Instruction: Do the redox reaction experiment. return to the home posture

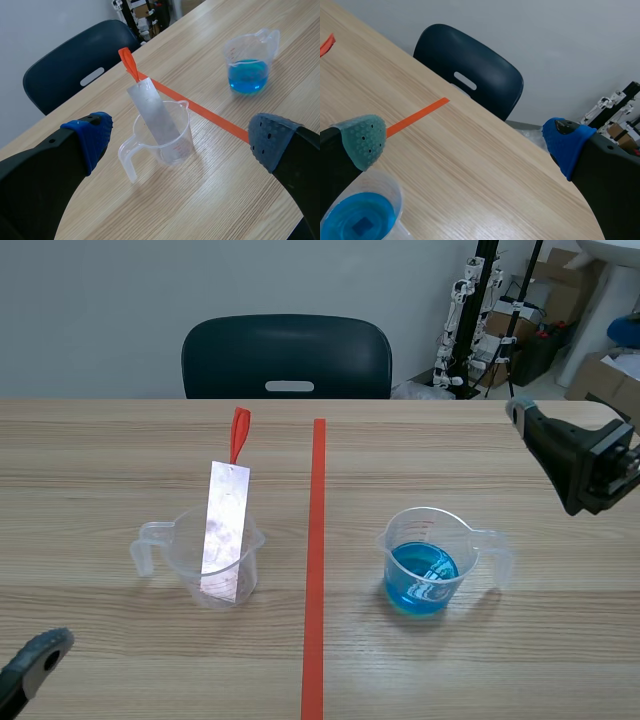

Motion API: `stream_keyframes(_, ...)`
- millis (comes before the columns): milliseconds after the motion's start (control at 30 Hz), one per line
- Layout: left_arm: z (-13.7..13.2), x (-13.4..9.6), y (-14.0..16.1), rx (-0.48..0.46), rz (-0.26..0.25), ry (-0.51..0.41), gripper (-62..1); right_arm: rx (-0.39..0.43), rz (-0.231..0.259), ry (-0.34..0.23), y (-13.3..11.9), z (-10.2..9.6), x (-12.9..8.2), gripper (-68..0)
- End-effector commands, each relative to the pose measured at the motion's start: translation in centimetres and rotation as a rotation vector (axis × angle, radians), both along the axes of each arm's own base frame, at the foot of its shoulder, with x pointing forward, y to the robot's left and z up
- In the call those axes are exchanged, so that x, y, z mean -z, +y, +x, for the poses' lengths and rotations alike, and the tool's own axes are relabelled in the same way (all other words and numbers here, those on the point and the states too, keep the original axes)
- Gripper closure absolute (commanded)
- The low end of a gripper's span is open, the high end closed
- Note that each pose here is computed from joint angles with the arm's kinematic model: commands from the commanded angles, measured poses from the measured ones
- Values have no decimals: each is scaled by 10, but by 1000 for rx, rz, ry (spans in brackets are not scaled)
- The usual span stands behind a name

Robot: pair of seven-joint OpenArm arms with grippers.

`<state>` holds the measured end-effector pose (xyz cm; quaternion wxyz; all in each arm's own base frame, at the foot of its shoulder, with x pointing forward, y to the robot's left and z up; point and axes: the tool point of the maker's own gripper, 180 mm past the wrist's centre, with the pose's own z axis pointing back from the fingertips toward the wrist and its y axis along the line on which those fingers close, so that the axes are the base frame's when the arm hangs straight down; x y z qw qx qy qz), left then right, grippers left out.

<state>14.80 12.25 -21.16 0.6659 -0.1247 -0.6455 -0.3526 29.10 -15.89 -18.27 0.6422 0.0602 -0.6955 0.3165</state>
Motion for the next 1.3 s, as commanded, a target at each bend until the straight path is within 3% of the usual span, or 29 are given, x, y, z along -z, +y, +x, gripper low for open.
stream_keyframes(0, -2, -3, -1, -1, -16, -4, -572, -16, 14, -21, 7, -6, -8, -679)
stream_keyframes(333, -2, -3, -1, -1, -16, -4, -572, 20, 12, 51, -2, -33, 12, -679)
stream_keyframes(633, -2, -3, 1, -28, -25, -3, -572, 31, -6, 73, -15, -48, 17, -679)
stream_keyframes(833, -9, 2, -2, -36, 20, -16, -572, 34, -9, 83, -17, -50, 19, -679)
stream_keyframes(967, -15, -9, -8, -28, -20, -44, -572, 34, -8, 93, -16, -53, 22, -679)
stream_keyframes(1267, -16, -11, -9, -34, -17, -46, -572, 44, -30, 121, -18, -52, 28, -679)
